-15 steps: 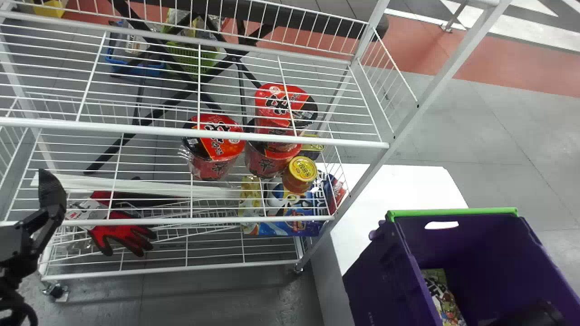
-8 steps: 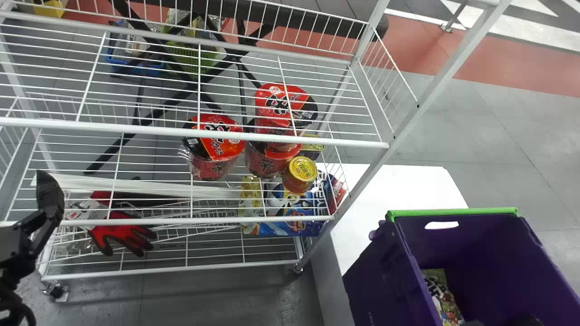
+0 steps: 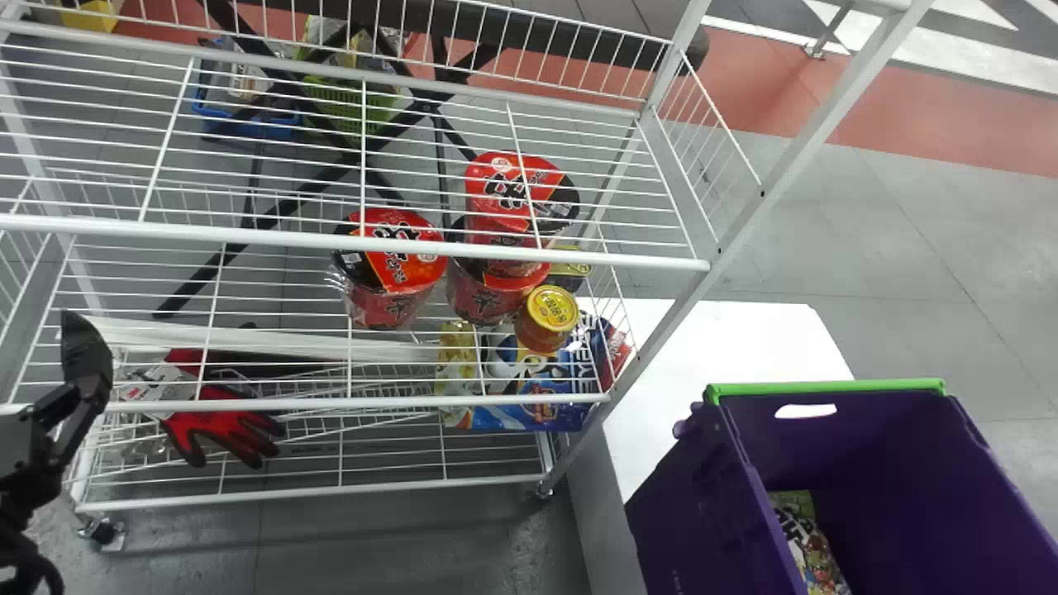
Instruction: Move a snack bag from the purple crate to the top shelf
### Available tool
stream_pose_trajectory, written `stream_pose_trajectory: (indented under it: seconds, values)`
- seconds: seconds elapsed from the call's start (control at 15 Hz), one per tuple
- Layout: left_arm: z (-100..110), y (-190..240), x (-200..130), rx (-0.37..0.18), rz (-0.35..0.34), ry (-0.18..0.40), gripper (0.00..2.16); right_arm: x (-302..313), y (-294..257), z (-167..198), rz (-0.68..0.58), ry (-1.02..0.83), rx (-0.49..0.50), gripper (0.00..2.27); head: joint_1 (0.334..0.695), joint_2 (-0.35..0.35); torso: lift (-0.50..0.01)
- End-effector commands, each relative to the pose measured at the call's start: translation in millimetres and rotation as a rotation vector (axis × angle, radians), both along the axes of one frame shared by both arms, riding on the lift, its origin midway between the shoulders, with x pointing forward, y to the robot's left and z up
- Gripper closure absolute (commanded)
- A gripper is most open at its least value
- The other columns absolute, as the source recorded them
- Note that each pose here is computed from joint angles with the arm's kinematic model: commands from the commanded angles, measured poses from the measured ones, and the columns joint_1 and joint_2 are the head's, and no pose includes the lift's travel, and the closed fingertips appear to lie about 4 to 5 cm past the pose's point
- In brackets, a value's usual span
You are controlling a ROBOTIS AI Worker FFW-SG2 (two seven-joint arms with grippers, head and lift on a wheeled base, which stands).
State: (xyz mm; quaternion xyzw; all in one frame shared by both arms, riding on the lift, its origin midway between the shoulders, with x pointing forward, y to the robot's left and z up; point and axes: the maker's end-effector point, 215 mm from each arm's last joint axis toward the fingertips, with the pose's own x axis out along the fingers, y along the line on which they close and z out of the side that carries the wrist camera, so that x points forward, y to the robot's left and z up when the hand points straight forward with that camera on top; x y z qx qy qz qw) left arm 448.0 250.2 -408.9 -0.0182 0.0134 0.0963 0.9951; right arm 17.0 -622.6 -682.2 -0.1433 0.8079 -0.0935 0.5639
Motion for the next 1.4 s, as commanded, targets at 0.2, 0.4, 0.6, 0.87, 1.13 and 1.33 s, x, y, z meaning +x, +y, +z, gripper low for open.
stream_pose_trajectory:
  seconds: [0.2,0.4,0.6,0.87,1.13,1.33]
  values:
    - [-0.2,1.5,-0.2,0.003,-0.001,0.000,0.10,-0.8,-1.2,-0.3,0.013,0.004,-0.004,0.85,0.695,-0.350,-0.454]
    - [-1.0,1.6,-0.5,0.001,-0.002,0.000,0.10,-0.8,-0.4,-1.9,0.019,0.000,-0.004,1.31,0.695,-0.350,-0.454]
    - [-0.4,1.8,0.0,0.000,-0.001,-0.003,0.10,1.2,-0.3,-2.2,0.014,-0.010,-0.014,1.78,0.695,-0.350,-0.454]
    - [-1.1,4.9,0.5,-0.001,0.004,-0.002,0.10,3.4,2.3,0.4,-0.002,-0.012,-0.021,2.03,0.695,-0.350,-0.454]
    - [-0.2,4.9,0.5,-0.001,0.004,-0.005,0.10,-4.0,3.0,10.1,-0.036,-0.013,-0.027,2.07,0.695,-0.350,-0.454]
    - [-1.2,4.6,0.5,-0.002,0.005,-0.002,0.10,4.8,7.7,17.3,-0.074,-0.057,0.015,2.07,0.695,-0.350,-0.443]
